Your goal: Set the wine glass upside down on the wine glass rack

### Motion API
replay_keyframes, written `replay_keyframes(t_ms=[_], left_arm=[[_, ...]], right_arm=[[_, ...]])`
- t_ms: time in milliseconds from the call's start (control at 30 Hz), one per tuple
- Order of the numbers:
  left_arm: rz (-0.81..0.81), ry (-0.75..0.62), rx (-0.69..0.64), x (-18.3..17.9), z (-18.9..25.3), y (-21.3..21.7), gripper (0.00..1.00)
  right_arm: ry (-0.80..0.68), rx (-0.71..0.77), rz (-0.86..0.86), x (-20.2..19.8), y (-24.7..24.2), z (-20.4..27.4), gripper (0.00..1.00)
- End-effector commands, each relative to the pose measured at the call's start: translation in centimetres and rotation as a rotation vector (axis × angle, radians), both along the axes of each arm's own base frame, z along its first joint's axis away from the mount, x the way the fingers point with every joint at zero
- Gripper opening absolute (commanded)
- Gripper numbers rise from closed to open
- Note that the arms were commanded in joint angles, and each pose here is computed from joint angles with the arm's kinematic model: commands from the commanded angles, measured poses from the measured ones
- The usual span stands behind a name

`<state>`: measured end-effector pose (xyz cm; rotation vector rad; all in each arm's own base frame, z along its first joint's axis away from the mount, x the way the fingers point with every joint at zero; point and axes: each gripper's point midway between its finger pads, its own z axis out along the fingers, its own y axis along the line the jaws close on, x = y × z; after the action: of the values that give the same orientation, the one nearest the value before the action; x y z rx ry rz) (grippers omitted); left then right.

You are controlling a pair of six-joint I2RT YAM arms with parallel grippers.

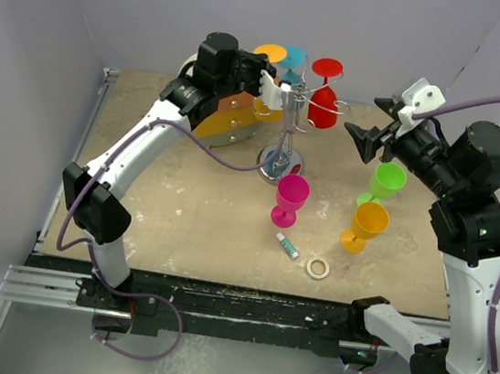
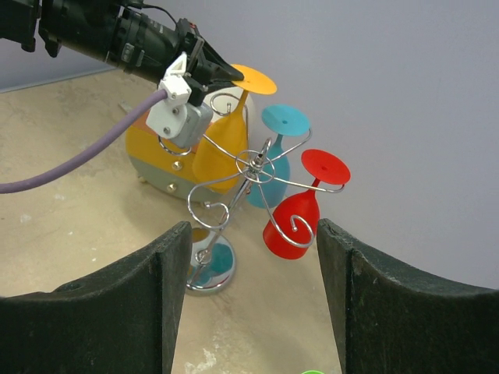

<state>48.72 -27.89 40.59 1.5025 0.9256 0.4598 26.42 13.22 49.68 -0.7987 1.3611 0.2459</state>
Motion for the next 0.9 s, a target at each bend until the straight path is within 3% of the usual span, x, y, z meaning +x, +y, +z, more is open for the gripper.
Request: replay_keyframes(t_ms=[0, 600, 867], left_arm=[[0.070, -0.082, -0.065, 0.2, 2.6, 1.3, 0.00], [0.168, -0.082, -0.097, 0.1, 2.4, 3.3, 0.00], [0.133, -0.027, -0.109, -1.4, 2.1, 3.4, 0.01]], right_arm=[[-0.042, 0.021, 0.021, -0.4, 0.3, 1.6, 0.68], [-0.039, 0.023, 0.025, -0.5, 0.3, 1.5, 0.68], [-0.039, 0.020, 0.023, -0.5, 0.2, 1.3, 0.68]])
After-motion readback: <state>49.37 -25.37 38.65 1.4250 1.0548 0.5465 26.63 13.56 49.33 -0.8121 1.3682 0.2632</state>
